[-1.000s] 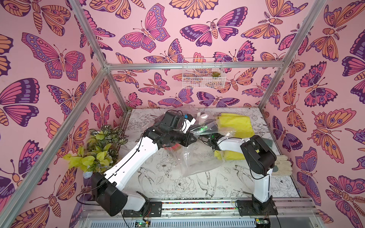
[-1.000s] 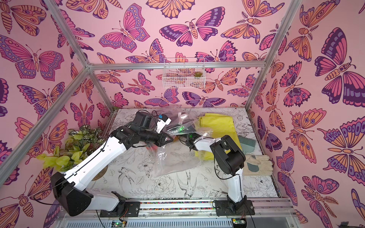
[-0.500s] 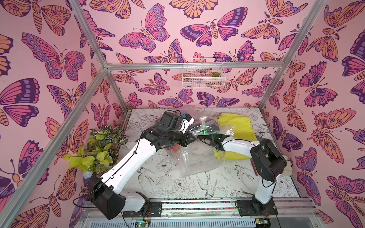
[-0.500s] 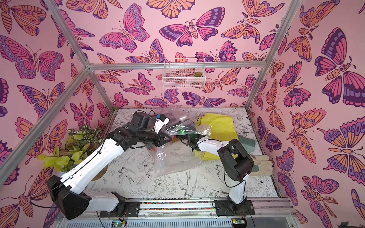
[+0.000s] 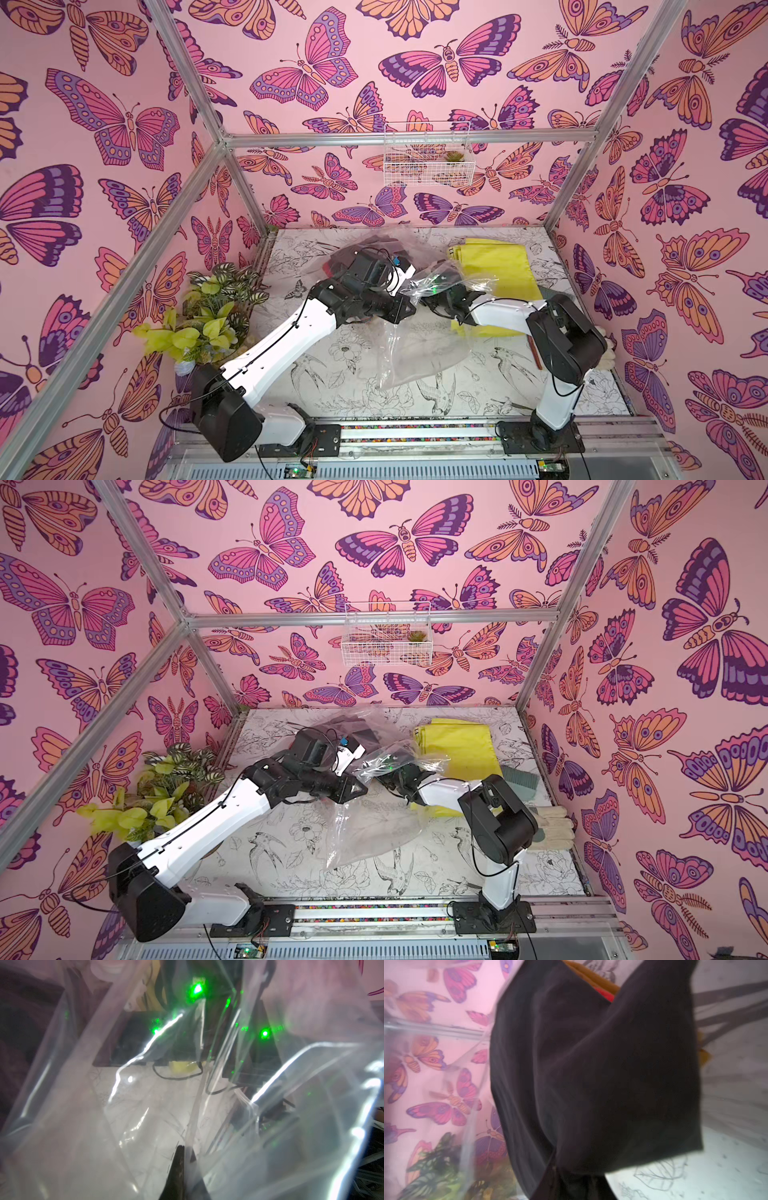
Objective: Take the trousers out of the vacuum bag
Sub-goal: Take out the trousers from the vacuum bag.
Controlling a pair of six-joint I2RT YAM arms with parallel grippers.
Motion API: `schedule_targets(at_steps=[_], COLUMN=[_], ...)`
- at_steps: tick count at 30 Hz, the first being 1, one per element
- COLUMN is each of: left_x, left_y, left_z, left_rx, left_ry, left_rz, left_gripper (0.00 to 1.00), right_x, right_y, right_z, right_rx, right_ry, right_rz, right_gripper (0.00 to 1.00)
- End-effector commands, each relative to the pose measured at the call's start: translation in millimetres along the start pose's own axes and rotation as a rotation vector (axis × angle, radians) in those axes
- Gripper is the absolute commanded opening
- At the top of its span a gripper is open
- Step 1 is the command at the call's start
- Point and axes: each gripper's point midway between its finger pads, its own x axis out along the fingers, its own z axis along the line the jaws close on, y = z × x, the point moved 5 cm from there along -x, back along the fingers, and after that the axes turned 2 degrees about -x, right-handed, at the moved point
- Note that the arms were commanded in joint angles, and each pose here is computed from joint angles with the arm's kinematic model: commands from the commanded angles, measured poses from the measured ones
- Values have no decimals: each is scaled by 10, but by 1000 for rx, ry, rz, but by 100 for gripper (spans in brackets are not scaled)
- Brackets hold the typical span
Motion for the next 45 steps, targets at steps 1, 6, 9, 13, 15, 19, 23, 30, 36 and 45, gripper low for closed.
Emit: schedule_targets(at_steps=[1,6,9,13,15,19,23,30,36,45], left_x=[89,140,182,214,219,237,277,285,308,281], left_y=[155,211,246,273,274,264,278,266,251,245], left_z=[27,-9,-29,-42,-43,-55,-51,-52,-52,-66], left_rx=[-29,-33,-29,-25,-25,-29,-35,-38,-38,-34], left_ry=[-19,-8,-8,-11,-12,-1,2,0,1,5], left_rz=[49,58,70,78,77,71,76,68,64,53], left_gripper=[0,0,0,0,0,0,0,0,0,0], right_x=[-73,-115,-159,-101,-56,38,128,289,423,330], right_y=[-88,-73,-68,-50,-44,-41,-40,-30,-44,-80], right_z=[-9,-86,-146,-173,-135,-89,-82,-91,-34,187], right_rx=[-3,5,11,20,22,22,32,65,89,92], right_ry=[-9,4,34,7,-31,-71,-78,-101,-162,-251], right_rz=[-56,-73,-82,-71,-65,-50,-44,-31,-30,-25], right_gripper=[30,48,58,70,72,71,71,72,72,59])
